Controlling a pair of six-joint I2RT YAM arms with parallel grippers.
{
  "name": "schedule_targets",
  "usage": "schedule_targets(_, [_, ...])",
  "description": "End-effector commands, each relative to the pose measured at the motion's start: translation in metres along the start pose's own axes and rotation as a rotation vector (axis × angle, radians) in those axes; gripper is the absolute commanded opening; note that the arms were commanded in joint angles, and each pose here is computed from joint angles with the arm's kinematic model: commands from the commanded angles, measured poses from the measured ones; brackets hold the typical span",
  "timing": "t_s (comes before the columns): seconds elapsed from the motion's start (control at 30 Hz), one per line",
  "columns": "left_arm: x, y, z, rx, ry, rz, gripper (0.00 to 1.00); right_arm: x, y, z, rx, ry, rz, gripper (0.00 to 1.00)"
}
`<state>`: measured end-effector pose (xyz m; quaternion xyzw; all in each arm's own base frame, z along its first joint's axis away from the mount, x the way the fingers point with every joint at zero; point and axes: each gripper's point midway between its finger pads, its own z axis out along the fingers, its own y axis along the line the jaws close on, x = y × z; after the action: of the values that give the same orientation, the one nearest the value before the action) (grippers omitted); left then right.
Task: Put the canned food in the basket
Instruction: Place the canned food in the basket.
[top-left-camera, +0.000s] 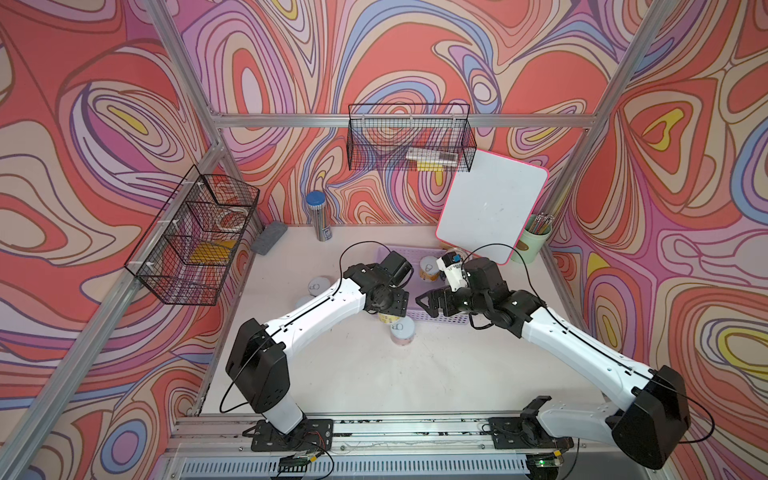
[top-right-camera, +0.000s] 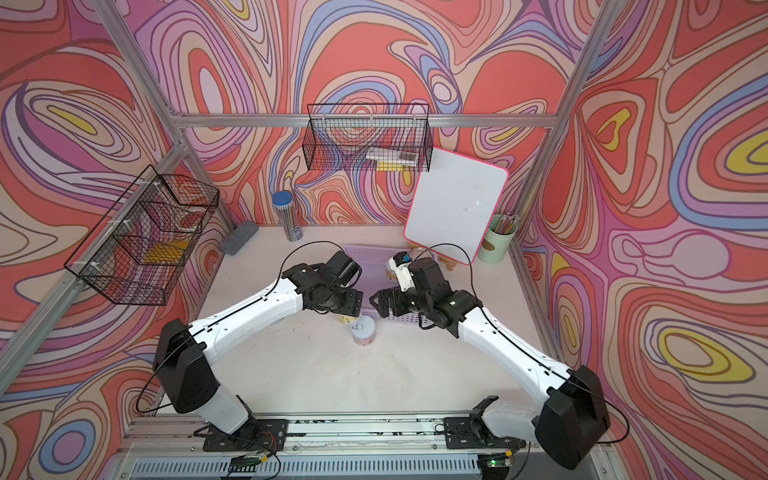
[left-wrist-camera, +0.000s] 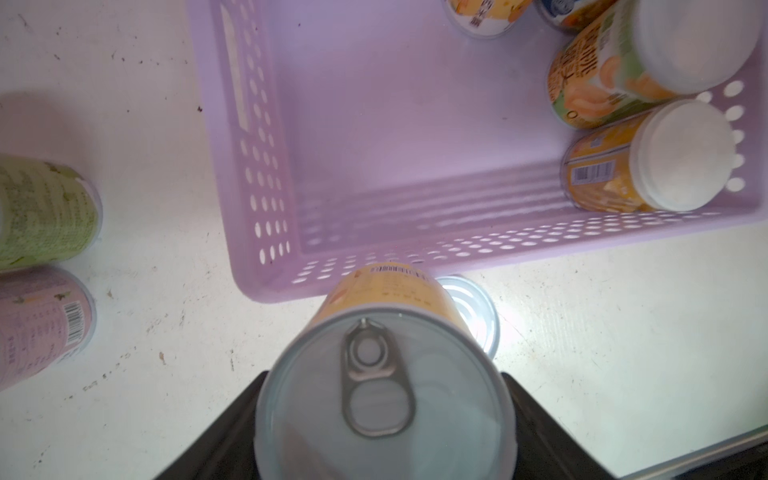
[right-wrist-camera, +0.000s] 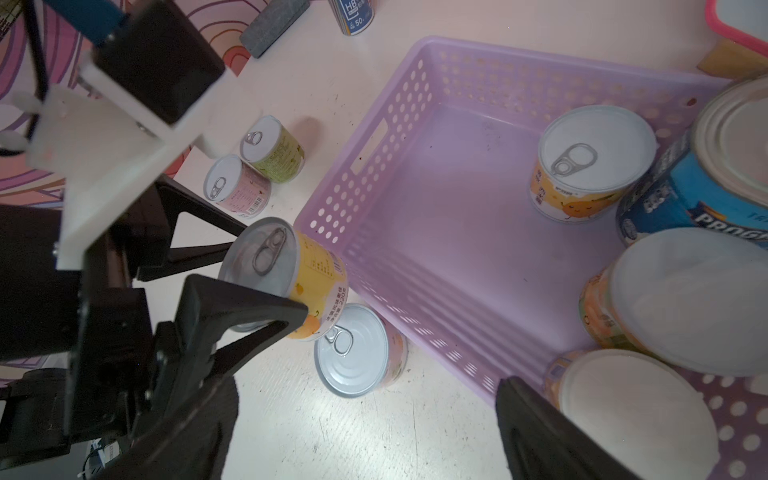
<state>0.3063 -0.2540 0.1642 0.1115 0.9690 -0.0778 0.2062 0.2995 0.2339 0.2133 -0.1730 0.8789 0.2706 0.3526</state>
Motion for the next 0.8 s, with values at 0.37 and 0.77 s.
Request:
schedule_targets(0.37, [-0.065,-0.047,0.010,0.101,-0.101,0.107,0.63,0.000,-0.045,-0.022,0.095,-0.070,0.130,0.98])
schedule_targets(0.77, [-0.099,-0.069,0.053,0.123,-0.178,0.139,0.62,0.000,-0.071,-0.029,0.152,-0.178,0.211,0.98])
